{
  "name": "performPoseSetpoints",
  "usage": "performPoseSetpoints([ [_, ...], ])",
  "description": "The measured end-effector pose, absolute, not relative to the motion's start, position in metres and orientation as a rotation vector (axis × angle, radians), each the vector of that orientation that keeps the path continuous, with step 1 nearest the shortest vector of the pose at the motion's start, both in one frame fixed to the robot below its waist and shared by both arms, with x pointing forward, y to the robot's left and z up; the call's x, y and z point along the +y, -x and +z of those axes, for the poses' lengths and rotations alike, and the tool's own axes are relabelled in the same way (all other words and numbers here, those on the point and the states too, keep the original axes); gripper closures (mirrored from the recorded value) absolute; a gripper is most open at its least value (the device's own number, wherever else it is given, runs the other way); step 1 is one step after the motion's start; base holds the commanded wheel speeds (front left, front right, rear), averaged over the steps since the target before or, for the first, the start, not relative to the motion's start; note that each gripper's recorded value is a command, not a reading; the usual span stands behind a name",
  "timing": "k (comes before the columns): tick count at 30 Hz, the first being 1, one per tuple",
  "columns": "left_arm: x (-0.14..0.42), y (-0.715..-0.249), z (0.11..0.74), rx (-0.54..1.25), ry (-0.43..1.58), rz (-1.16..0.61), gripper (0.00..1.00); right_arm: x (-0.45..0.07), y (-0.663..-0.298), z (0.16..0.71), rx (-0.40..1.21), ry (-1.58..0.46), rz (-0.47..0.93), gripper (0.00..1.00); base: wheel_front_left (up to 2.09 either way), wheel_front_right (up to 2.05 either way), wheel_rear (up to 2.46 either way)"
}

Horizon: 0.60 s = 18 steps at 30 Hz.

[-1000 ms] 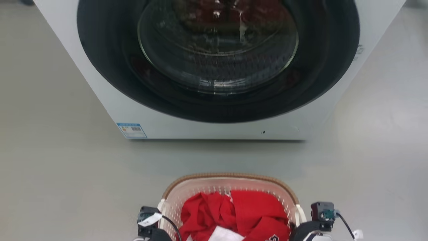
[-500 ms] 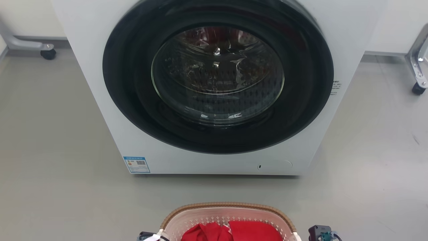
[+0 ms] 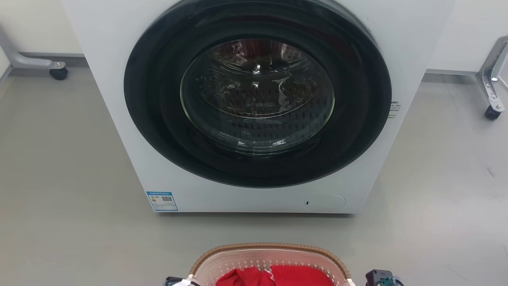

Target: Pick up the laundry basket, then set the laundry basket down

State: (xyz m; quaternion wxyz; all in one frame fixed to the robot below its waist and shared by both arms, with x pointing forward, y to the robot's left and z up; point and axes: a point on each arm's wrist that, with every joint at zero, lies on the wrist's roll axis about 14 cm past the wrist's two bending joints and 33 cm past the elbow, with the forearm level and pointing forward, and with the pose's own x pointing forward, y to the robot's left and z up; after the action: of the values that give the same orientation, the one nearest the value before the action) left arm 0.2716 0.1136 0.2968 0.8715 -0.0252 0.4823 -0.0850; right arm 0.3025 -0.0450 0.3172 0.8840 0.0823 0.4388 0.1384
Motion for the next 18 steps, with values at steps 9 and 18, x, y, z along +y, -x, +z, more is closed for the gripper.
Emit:
performPoseSetpoints([
  [9,0.1139,-0.2706,0.2955,1.014,0.055,-0.176,1.0,-0.0443,-0.2997,0.3148,0.925,-0.179,0.288,1.0,0.0,0.0,0.0],
  [18,0.1136,-0.2695,0.2942,1.022,0.065,-0.172,1.0,-0.0443,-0.2973,0.3125,0.934,-0.184,0.286,1.0,0.0,0.0,0.0],
])
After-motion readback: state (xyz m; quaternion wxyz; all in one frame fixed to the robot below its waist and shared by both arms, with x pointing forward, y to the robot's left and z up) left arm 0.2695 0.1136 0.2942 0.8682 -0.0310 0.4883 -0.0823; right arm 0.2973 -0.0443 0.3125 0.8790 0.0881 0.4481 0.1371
